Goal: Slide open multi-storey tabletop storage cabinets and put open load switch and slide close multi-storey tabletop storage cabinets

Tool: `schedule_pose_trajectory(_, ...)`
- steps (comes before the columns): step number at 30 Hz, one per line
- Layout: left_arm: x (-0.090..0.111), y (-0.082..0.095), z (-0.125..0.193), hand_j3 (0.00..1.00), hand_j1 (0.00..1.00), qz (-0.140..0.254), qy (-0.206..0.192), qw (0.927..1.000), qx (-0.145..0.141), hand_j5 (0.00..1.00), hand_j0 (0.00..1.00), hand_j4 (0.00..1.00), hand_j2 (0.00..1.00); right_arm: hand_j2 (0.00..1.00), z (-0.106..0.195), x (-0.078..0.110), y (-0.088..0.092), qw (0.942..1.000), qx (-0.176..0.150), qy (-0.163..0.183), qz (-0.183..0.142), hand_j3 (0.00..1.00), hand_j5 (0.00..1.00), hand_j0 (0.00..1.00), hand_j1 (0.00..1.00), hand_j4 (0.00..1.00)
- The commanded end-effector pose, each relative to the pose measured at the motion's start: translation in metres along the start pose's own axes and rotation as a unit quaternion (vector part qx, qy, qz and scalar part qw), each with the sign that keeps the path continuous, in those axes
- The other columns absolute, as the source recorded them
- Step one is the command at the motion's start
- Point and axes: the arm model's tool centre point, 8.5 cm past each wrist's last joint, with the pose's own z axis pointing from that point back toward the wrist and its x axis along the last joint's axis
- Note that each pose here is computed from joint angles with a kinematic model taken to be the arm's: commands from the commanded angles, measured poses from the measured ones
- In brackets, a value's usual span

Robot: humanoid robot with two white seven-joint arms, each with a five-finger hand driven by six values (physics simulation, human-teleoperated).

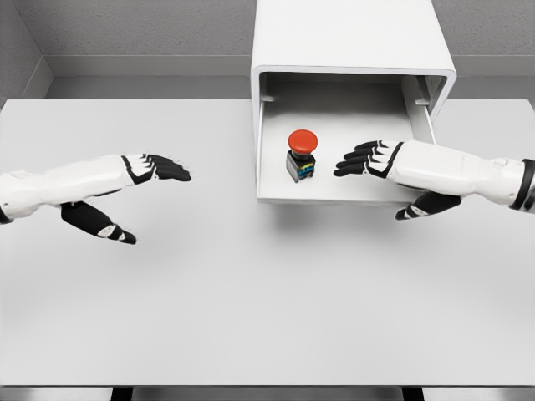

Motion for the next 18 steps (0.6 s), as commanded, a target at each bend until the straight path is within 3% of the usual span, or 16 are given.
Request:
schedule_pose_trajectory(1, -0.005, 0.006, 0.009, 1.00, 1.00, 0.002, 0.013, 0.9999, 0.008, 1.00, 1.00, 1.00, 1.00, 1.00, 0.000, -0.001, -0.002, 1.0000, -0.003, 0.001, -0.001, 1.00, 1.00, 1.00, 1.00, 1.00)
schedule_pose_trajectory(5, -0.010, -0.007, 0.012, 1.00, 1.00, 0.021, 0.021, 0.9996, 0.004, 1.00, 1.00, 1.00, 1.00, 1.00, -0.007, -0.001, -0.004, 1.0000, -0.005, -0.005, -0.001, 1.00, 1.00, 1.00, 1.00, 1.00)
schedule_pose_trajectory(18, -0.010, -0.009, 0.008, 1.00, 1.00, 0.019, 0.017, 0.9996, -0.009, 1.00, 1.00, 1.00, 1.00, 1.00, -0.009, -0.014, -0.013, 0.9998, -0.019, 0.008, 0.003, 1.00, 1.00, 1.00, 1.00, 1.00)
